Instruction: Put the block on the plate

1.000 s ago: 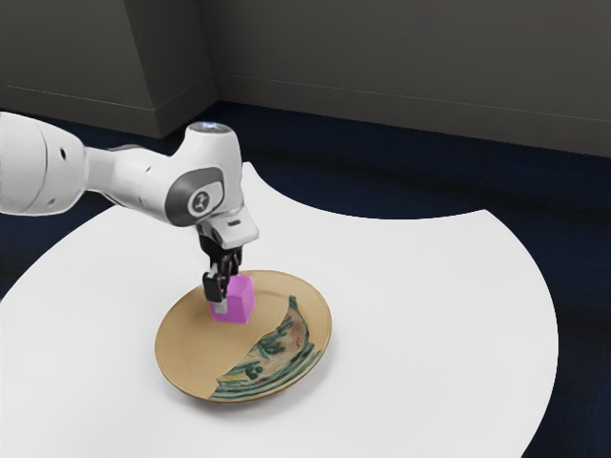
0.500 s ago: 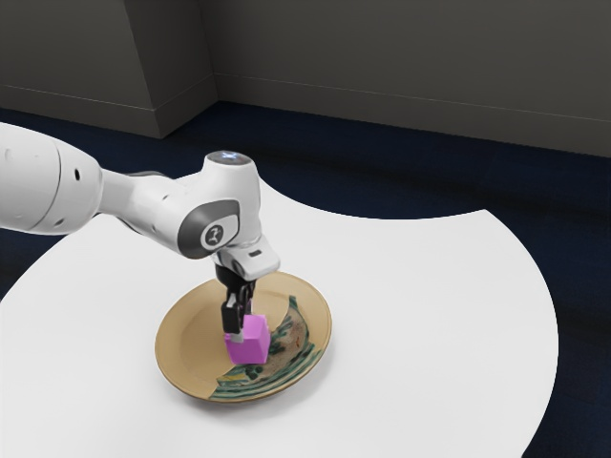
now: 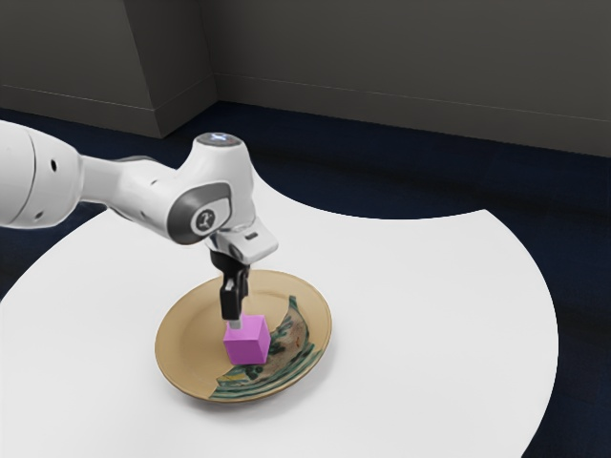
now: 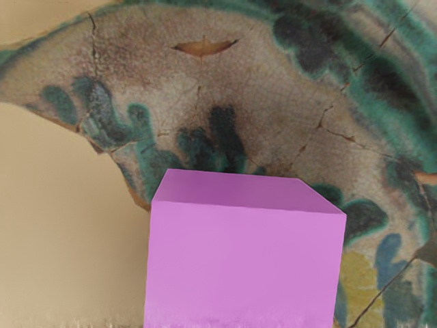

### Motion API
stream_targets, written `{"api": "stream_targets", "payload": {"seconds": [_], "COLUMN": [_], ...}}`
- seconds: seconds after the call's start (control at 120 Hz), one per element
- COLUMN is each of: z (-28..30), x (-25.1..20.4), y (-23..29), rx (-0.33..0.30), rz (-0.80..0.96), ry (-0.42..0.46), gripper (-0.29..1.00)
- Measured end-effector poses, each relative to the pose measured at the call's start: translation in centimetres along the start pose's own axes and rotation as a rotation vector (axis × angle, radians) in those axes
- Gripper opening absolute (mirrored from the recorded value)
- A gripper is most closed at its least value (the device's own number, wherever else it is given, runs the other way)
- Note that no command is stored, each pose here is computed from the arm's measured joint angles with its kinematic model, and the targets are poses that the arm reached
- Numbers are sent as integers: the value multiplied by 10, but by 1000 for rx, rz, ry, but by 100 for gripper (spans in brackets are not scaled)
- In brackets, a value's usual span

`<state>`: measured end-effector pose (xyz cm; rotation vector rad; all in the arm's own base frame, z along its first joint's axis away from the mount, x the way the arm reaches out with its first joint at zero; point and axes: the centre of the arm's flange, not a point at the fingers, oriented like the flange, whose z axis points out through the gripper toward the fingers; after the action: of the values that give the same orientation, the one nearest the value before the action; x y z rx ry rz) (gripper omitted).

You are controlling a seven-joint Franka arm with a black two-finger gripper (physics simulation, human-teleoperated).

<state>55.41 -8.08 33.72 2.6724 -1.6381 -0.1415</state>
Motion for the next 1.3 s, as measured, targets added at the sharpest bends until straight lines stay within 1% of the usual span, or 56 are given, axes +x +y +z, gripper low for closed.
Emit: {"api": "stream_targets", "payload": {"seconds": [0.117, 0.3, 0.467, 0.658, 0.758, 0.917, 1.1, 1.175, 1.3], "z": [-13, -55, -83, -117, -134, -153, -195, -220, -242], "x": [-1, 1, 6, 12, 7, -22, -66, -79, -101], "y": [1, -7, -8, -10, -16, -35, -59, -63, -62], "rx": [3, 31, 43, 75, 90, 92, 115, 123, 113], "rz": [-14, -41, -51, -66, -96, -199, -371, -447, -564], "ry": [1, 19, 19, 36, 31, 15, -11, -12, -19], "gripper": [69, 70, 70, 70, 70, 70, 70, 70, 70]}}
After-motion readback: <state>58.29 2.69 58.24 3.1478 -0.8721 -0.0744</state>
